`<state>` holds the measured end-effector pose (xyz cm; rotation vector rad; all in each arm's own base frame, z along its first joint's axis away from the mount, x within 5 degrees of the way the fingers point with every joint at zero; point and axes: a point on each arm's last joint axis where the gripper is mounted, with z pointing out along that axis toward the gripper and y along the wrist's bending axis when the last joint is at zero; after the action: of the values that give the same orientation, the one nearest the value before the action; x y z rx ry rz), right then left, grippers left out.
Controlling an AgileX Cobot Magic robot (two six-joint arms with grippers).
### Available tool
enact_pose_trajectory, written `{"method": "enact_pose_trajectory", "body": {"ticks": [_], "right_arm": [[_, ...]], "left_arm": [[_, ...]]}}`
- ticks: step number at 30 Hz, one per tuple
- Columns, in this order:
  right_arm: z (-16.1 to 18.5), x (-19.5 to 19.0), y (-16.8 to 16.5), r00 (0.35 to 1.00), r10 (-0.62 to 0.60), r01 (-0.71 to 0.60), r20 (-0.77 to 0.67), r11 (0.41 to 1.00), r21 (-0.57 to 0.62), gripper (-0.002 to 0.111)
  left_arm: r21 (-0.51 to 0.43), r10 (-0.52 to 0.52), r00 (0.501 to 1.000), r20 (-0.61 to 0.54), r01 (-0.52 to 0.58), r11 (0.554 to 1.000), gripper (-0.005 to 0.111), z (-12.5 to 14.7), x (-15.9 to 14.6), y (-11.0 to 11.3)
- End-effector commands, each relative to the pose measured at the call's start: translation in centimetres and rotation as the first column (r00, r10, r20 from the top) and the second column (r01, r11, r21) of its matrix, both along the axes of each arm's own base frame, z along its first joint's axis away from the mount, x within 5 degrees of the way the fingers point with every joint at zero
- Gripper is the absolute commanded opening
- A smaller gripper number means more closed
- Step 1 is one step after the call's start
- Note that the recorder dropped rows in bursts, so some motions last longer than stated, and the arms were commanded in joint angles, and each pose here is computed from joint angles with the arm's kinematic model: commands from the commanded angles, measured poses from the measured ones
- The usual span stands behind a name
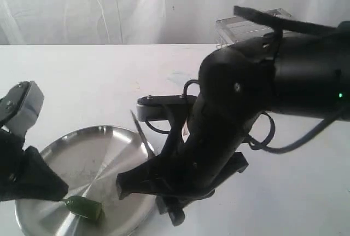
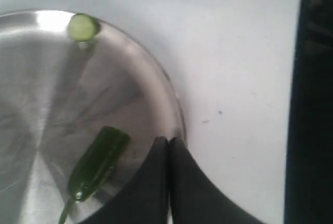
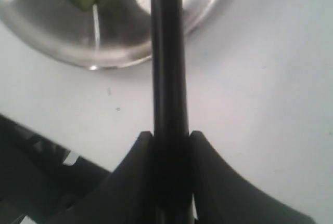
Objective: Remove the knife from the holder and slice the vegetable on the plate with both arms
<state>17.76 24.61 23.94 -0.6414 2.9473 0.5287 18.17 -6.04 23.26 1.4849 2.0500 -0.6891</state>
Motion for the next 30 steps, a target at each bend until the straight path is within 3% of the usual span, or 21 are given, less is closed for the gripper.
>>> {"method": "enact_pose_trajectory", "body": {"ticks": [1,3,7,9,12,16,21,26,30], "right_arm": [[1.0,0.0,0.6,0.997,0.076,-0.073,-0.015,0.987,0.141,0.0],[1.1,0.3,0.9,0.998,0.055,-0.059,0.029,0.984,0.17,0.0],[1.3,0.9,1.1,0.997,0.021,-0.036,0.074,0.98,0.198,0.0],[1.2,0.9,0.9,0.996,0.032,-0.047,0.084,0.982,0.181,0.0],[0.9,1.1,0.6,0.991,0.065,-0.08,0.115,0.988,0.133,0.0],[0.8,2.1,-0.7,0.992,0.054,-0.065,0.111,0.993,0.097,0.0],[0.8,2.9,-2.8,0.996,0.078,-0.08,0.051,0.996,0.043,0.0],[2.2,2.0,-3.4,0.991,0.12,-0.123,0.055,0.991,0.052,0.0],[2.6,2.0,-3.5,0.991,0.113,-0.118,0.079,0.991,0.069,0.0]], "left_arm": [[0.029,-0.161,0.987,-0.011,0.161,0.987,0.0,-1.2,-1.5,0.1],[0.03,-0.148,0.989,0.002,0.148,0.989,0.006,-1.7,-1.6,0.1],[-0.03,-0.217,0.973,0.074,0.22,0.975,0.03,-2.3,-2.3,-0.4],[-0.006,-0.262,0.957,0.126,0.265,0.964,0.043,-2.4,-2.2,-0.3],[0.066,-0.235,0.952,0.198,0.227,0.972,0.054,-2.8,-1.3,0.0],[0.107,-0.195,0.954,0.227,0.175,0.979,0.057,-3.9,0.1,0.3],[0.155,-0.338,0.91,0.24,0.308,0.939,0.057,-5.7,0.6,-0.9],[0.355,-0.417,0.856,0.306,0.304,0.884,0.057,-7.0,1.6,-1.9],[0.371,-0.421,0.863,0.279,0.308,0.876,0.057,-8.0,2.3,-2.2]]}}
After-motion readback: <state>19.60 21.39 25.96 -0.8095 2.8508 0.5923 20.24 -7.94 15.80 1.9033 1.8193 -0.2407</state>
